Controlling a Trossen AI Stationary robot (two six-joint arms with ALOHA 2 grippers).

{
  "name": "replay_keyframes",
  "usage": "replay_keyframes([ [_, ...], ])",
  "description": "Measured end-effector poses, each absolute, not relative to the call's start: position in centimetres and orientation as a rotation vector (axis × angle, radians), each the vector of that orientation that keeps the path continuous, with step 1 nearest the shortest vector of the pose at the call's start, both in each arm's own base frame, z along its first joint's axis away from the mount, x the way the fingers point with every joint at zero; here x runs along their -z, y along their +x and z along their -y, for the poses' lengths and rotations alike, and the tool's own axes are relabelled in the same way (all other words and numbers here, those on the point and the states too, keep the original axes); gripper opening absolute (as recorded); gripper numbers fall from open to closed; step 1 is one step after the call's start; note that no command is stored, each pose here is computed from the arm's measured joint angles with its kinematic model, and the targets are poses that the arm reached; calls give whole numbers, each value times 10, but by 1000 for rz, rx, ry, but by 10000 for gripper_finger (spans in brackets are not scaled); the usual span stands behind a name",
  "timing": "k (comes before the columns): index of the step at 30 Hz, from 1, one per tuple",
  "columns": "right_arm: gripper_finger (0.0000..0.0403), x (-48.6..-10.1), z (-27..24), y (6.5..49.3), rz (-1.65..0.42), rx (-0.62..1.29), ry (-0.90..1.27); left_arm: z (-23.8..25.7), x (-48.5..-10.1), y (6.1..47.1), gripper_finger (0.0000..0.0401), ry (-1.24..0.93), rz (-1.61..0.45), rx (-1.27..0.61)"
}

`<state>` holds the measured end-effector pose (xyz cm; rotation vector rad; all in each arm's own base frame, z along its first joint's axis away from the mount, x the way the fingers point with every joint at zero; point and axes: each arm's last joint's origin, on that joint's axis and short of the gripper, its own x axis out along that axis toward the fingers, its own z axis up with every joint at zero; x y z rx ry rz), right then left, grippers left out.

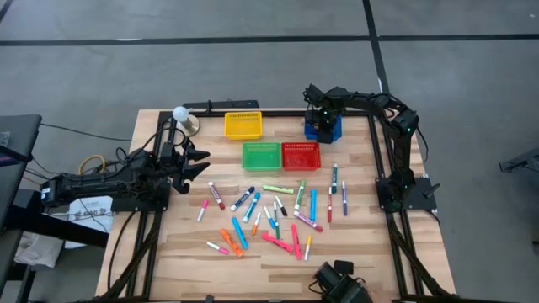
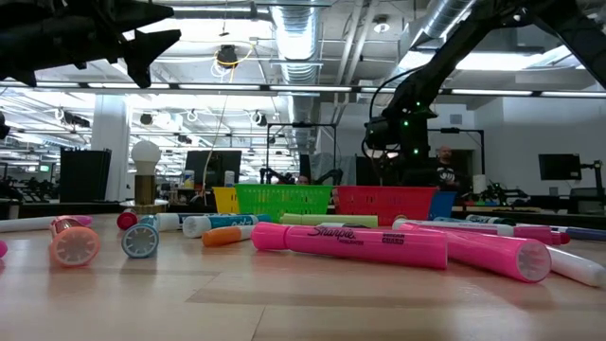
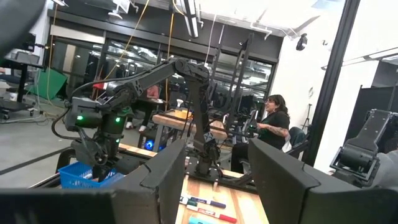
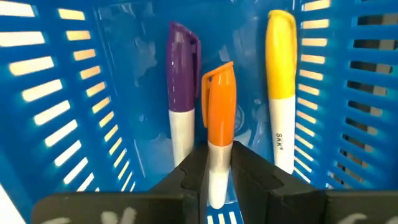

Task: Pick & Place Markers
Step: Put the orange highlighter into the blue bin, then put the yellow highlighter into the blue bin

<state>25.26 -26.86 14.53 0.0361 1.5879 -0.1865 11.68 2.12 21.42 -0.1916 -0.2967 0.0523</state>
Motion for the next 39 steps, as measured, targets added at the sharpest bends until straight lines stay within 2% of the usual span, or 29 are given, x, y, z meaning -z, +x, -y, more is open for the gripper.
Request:
replay_keyframes([
  [8,52,-146,271,256,-1631,281,-67,-21,-214,117,176,-192,297,-52],
  [17,59,-146,271,256,-1631,261,-73,-21,-215,117,176,-191,301,-52],
  [21,89,-146,269,257,-1623,234,-55,-21,-215,117,176,-191,302,-51],
  [30,205,-153,267,264,-1648,274,-94,-21,-215,117,176,-191,302,-51],
  [34,229,-178,266,274,-1606,317,-90,-21,-215,117,176,-191,303,-52],
  [39,234,-236,246,282,-1551,335,-106,-21,-215,117,176,-191,303,-51],
])
